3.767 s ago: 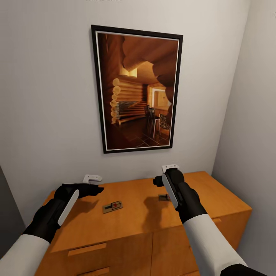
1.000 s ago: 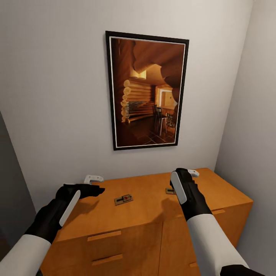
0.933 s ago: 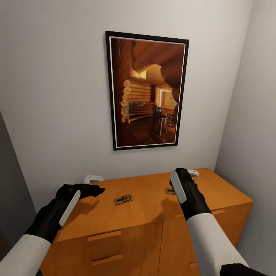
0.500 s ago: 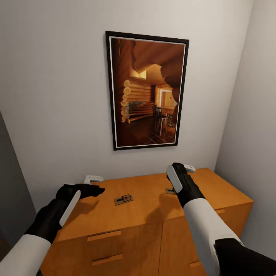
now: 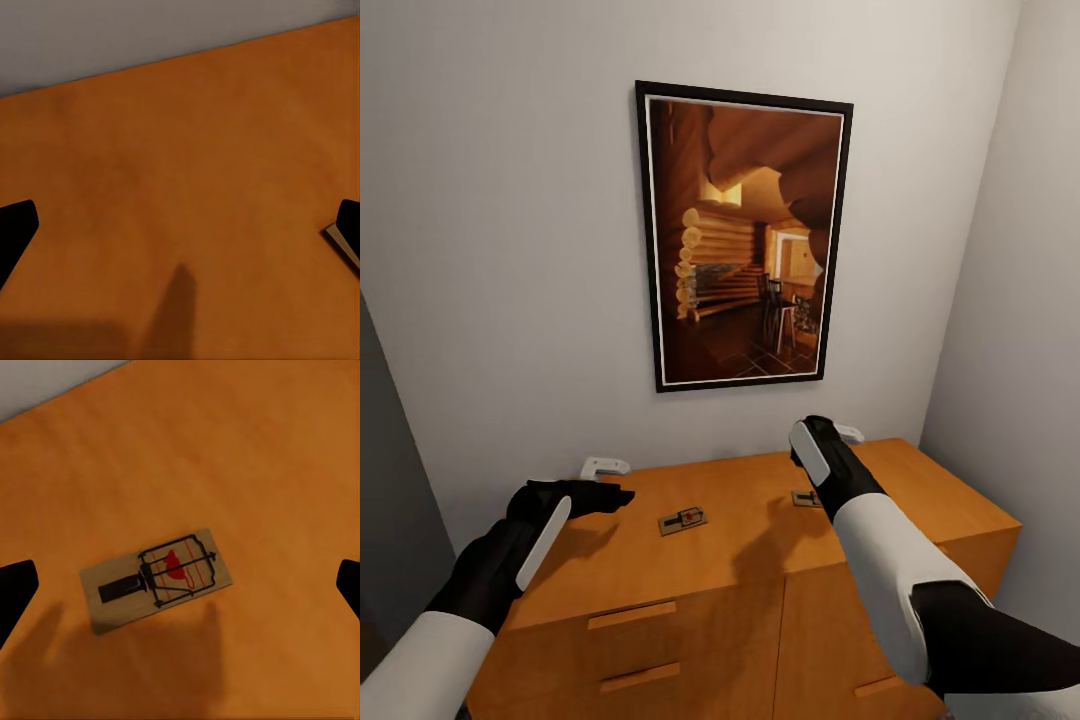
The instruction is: Take the four mousetraps from the cabinet in the bathroom and place them on the bathroom floor. Make sure all four end up on the same floor surface, and ensure that at least two of them are either under or directly next to the same bathroom sink.
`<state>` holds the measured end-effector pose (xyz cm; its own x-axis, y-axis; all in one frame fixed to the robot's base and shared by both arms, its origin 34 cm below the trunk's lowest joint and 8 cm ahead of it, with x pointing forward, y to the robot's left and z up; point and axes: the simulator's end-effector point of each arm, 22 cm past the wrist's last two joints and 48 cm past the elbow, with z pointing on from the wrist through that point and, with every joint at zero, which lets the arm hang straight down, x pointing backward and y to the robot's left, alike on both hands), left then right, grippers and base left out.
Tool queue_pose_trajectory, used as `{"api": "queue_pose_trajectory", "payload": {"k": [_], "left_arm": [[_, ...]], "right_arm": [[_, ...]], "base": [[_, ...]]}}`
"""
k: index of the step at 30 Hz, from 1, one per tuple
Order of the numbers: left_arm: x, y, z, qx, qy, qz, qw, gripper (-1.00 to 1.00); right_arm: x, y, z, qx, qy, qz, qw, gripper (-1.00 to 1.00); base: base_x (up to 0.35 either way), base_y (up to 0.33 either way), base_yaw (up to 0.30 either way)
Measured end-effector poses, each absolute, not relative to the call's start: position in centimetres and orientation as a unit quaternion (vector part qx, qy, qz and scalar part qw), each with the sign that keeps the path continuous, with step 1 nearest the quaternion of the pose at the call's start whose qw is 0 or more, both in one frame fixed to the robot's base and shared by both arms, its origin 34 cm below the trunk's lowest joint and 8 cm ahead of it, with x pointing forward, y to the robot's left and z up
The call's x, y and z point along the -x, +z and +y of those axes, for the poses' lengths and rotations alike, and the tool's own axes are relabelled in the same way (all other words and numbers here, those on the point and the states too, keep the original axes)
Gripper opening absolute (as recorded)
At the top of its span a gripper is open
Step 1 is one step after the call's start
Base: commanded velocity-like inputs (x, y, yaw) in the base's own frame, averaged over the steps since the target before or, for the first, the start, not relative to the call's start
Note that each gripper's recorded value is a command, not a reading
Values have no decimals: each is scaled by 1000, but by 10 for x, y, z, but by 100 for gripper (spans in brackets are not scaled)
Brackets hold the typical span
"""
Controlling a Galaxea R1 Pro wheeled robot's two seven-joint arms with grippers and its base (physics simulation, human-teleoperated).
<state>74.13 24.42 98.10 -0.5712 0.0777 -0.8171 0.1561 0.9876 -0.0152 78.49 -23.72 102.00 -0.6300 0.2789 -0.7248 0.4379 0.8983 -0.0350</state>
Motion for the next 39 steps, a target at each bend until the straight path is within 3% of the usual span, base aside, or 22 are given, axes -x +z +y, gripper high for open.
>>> {"api": "queue_pose_trajectory", "payload": {"k": [39], "left_arm": [[-741, 975, 246, -65, -41, 888, 453, 100]], "right_arm": [[-797, 1013, -239, -222, -119, 894, 371, 100]], "base": [[29, 0, 0]]}}
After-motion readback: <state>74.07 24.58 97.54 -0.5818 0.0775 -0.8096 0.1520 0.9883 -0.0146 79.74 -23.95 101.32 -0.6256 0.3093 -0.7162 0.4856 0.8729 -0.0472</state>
